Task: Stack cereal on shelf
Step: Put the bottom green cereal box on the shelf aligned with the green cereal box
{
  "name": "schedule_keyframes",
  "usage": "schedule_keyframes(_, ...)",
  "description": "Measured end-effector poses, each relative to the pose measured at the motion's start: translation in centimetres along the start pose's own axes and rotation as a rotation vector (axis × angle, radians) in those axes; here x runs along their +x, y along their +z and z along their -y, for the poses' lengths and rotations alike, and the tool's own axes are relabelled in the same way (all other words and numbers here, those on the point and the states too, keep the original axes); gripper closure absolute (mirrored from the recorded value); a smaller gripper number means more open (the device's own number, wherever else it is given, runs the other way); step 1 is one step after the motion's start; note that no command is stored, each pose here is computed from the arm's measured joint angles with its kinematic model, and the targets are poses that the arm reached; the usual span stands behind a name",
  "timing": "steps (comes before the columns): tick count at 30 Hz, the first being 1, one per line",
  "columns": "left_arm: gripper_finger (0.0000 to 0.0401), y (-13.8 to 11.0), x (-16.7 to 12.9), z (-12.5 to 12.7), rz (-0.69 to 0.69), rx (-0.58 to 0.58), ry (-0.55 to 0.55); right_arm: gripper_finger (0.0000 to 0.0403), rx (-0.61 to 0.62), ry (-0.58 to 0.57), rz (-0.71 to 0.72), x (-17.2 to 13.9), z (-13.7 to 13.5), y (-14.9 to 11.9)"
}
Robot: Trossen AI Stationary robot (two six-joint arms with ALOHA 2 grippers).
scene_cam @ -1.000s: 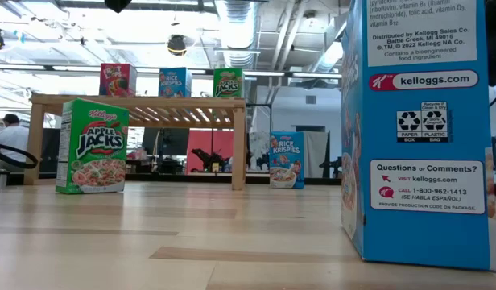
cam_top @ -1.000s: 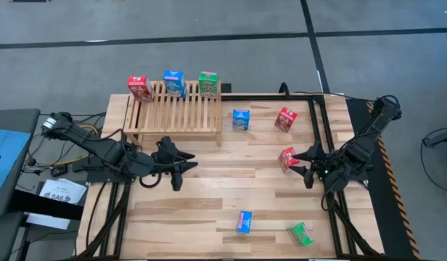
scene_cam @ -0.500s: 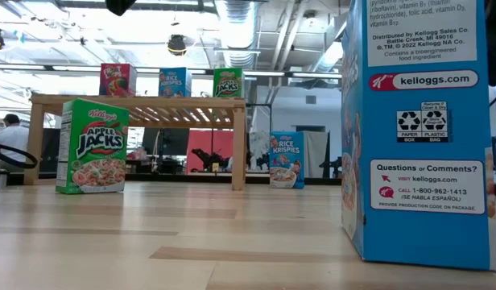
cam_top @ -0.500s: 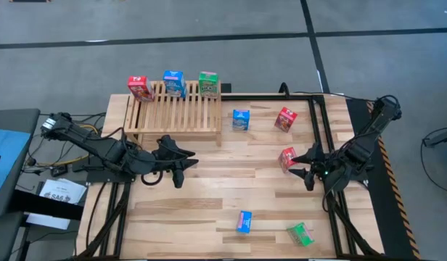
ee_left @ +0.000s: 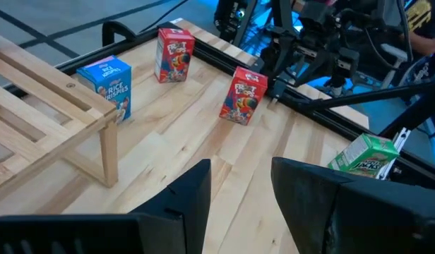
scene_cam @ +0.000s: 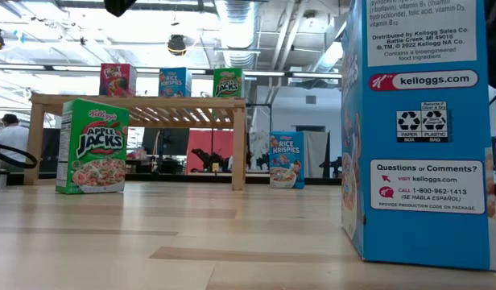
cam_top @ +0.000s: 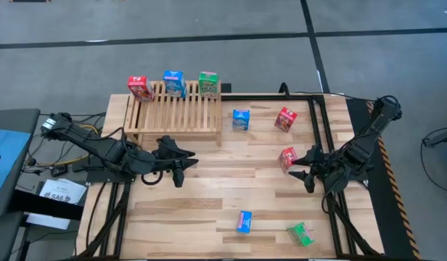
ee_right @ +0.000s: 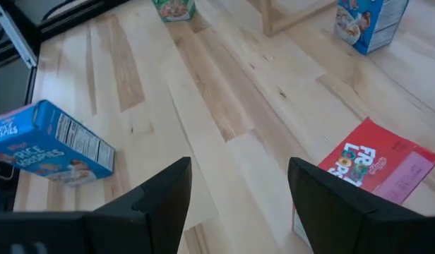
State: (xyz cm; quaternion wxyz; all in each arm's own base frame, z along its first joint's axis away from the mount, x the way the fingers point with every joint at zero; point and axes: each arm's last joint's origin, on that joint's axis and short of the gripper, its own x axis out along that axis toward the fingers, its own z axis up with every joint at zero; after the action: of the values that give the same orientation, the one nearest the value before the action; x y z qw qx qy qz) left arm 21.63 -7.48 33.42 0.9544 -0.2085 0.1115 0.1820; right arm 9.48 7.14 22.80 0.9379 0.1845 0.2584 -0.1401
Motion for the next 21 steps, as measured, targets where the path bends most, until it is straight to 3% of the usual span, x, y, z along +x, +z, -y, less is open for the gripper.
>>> schedule_keyframes(8, 0.0263, 0.0, 0.0, 0.0, 0.000, -0.030, 0.000, 0.0142, -0.011, 0.064, -0.074, 0.1, -0.4, -0.2)
schedule_keyframes(21, 0.0263, 0.0, 0.0, 0.0, -0.004, -0.037, 0.002, 0.0142, 0.207, 0.356, -0.025, -0.4, -3.2, 1.5)
